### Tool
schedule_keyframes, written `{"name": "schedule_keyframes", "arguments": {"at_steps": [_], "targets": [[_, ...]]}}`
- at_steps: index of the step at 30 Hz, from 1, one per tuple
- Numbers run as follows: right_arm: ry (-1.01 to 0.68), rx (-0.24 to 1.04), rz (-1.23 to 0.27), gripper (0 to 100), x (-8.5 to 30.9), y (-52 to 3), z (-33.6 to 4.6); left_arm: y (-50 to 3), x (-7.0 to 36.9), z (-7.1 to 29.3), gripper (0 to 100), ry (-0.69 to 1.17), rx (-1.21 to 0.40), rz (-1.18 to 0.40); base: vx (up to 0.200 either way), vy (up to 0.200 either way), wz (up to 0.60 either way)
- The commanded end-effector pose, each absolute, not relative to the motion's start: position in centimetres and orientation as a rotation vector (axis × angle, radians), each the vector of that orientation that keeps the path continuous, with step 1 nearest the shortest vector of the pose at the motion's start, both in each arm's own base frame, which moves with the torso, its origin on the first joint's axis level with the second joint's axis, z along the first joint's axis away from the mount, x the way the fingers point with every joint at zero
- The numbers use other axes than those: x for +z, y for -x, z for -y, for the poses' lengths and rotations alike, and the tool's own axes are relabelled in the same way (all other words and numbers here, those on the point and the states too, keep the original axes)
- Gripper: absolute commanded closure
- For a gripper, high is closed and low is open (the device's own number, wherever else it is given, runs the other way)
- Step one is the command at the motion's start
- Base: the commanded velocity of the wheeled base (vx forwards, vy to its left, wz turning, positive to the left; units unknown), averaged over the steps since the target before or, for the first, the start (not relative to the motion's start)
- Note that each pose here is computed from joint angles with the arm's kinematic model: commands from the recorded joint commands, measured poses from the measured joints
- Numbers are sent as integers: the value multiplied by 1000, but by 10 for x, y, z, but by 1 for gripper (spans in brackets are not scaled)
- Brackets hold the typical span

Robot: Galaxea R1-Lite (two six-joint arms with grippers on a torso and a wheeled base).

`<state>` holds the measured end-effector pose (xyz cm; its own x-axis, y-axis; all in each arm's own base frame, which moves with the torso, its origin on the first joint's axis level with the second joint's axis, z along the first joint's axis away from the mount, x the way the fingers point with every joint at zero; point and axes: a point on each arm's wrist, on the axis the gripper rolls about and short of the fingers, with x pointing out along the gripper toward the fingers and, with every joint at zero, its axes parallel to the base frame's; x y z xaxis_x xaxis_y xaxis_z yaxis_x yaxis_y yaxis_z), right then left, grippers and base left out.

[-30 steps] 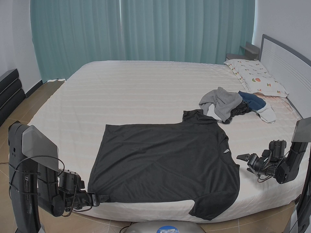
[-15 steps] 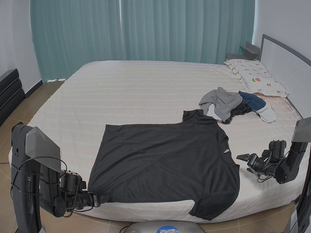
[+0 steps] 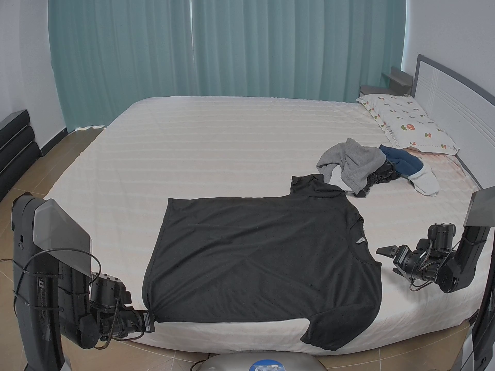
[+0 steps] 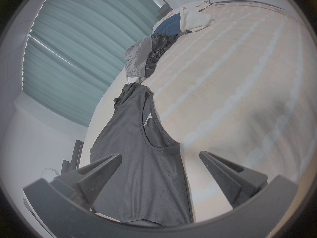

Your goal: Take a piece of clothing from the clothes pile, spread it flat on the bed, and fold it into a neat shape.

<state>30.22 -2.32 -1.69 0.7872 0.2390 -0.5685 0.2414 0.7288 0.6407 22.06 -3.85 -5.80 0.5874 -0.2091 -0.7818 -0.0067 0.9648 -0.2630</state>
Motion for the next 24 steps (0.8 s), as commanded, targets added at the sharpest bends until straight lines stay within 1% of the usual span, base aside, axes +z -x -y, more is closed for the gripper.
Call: {"name": "schedule_keyframes", "arguments": {"at_steps": [1,6,13,17,19,21,22,24], "targets": [[-759,-3,-701,0,-21,-299,23,-220,-52,39,100,251,-124,-917,0,0,0],[-706,10,-733,0,-28,-295,21,-221,-47,37,100,258,-120,-882,0,0,0],[-670,32,-773,0,-37,-293,14,-224,-23,34,100,313,-111,-784,0,0,0],[-667,39,-787,0,-39,-292,11,-226,-20,34,100,332,-109,-770,0,0,0],[-643,59,-820,0,-46,-291,4,-230,-20,35,100,364,-107,-761,0,0,0],[-635,62,-822,0,-50,-293,2,-232,-19,35,100,385,-101,-750,0,0,0],[-631,59,-817,100,-50,-294,2,-233,-19,34,100,395,-96,-746,0,0,0],[-631,61,-811,100,-49,-297,2,-235,-18,33,100,408,-88,-739,0,0,0]]}}
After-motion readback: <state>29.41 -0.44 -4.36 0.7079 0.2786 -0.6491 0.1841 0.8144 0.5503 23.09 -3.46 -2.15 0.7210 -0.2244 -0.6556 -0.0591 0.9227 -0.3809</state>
